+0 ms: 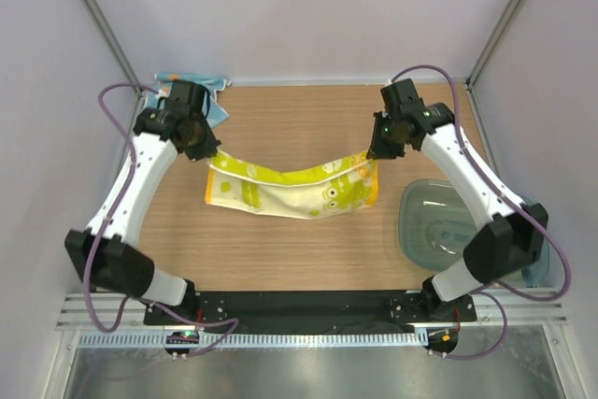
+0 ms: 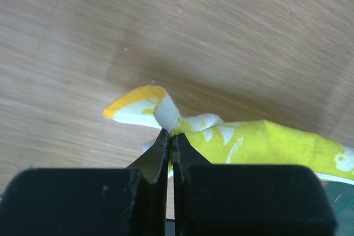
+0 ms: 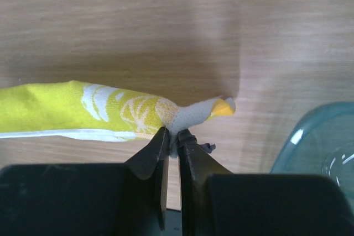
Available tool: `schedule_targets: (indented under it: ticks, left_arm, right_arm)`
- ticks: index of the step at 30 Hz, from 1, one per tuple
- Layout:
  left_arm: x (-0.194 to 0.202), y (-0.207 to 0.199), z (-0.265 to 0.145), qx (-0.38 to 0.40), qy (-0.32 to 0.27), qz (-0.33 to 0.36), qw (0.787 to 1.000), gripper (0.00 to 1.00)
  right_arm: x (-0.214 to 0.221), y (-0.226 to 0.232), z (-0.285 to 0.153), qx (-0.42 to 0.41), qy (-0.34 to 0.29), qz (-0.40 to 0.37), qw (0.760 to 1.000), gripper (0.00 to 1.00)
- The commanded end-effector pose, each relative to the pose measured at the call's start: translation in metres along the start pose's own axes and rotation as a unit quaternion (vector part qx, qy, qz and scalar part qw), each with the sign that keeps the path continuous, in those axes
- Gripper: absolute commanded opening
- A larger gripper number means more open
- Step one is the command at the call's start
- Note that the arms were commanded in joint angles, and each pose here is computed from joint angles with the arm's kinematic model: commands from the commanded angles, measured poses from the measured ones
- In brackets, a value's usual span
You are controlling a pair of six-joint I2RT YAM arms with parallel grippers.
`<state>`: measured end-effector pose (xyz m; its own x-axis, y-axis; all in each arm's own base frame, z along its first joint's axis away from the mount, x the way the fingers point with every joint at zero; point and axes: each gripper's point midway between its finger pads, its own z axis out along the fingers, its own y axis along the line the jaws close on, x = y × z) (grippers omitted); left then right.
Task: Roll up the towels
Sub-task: Flatten the towel
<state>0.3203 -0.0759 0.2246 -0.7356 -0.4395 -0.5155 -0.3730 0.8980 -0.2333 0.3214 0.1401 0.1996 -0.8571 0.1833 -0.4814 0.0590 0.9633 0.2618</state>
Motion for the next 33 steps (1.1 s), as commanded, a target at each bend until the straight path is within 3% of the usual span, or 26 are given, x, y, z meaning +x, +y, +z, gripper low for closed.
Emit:
schedule_targets:
  ticks: [1, 4, 8, 12, 16, 19, 21, 22, 23, 25, 26, 27, 29, 33]
  left_arm:
    - [-0.033, -0.027, 0.019, 0.023, -0.003, 0.022, 1.000, 0.00]
    - [-0.062, -0.047, 0.023, 0.040, -0.005, 0.023, 0.999, 0.00]
    - [-0.099, -0.063, -0.003, 0.063, -0.048, 0.025, 0.997, 0.00]
    - [-0.100, -0.056, -0.014, 0.065, -0.058, 0.030, 0.996, 0.01]
    - [-0.066, -0.032, 0.003, 0.044, -0.036, 0.028, 0.998, 0.01]
    - [-0.016, -0.001, 0.029, 0.015, 0.004, 0.020, 1.000, 0.05]
    - [0.029, 0.030, 0.045, -0.023, 0.048, 0.012, 0.999, 0.18]
    - [0.042, 0.040, 0.050, -0.035, 0.059, 0.010, 0.998, 0.25]
    - [0.054, 0.049, 0.052, -0.047, 0.066, 0.009, 0.997, 0.48]
    - [0.084, 0.072, 0.057, -0.073, 0.086, 0.002, 0.994, 0.74]
    - [0.092, 0.079, 0.058, -0.081, 0.091, 0.003, 0.993, 0.81]
    - [0.099, 0.087, 0.059, -0.094, 0.095, 0.005, 0.991, 0.88]
    - [0.102, 0.092, 0.054, -0.100, 0.094, 0.003, 0.991, 0.92]
    - [0.106, 0.094, 0.046, -0.099, 0.091, -0.011, 0.991, 0.92]
  right_arm:
    - [-0.036, 0.009, 0.015, -0.011, -0.004, -0.006, 1.000, 0.01]
    - [-0.065, 0.018, 0.012, -0.016, -0.015, -0.009, 1.000, 0.01]
    - [-0.095, 0.027, -0.021, -0.029, -0.061, -0.013, 0.998, 0.01]
    - [-0.080, 0.021, -0.030, -0.030, -0.061, -0.015, 0.998, 0.01]
    - [-0.045, 0.009, -0.022, -0.036, -0.051, -0.002, 0.998, 0.01]
    - [0.021, -0.018, 0.008, -0.019, 0.010, 0.022, 1.000, 0.01]
    - [0.049, -0.025, 0.016, -0.020, 0.032, 0.045, 0.998, 0.01]
    - [0.056, -0.026, 0.015, -0.029, 0.025, 0.050, 0.998, 0.09]
    - [0.084, -0.038, 0.026, -0.016, 0.054, 0.059, 0.997, 0.46]
    - [0.104, -0.047, 0.031, -0.010, 0.068, 0.068, 0.995, 0.77]
    - [0.106, -0.049, 0.031, -0.007, 0.068, 0.068, 0.995, 0.86]
    - [0.108, -0.051, 0.032, -0.001, 0.069, 0.067, 0.995, 0.92]
    - [0.104, -0.053, 0.032, 0.004, 0.066, 0.058, 0.996, 0.94]
    - [0.088, -0.051, 0.028, 0.011, 0.052, 0.049, 0.997, 0.94]
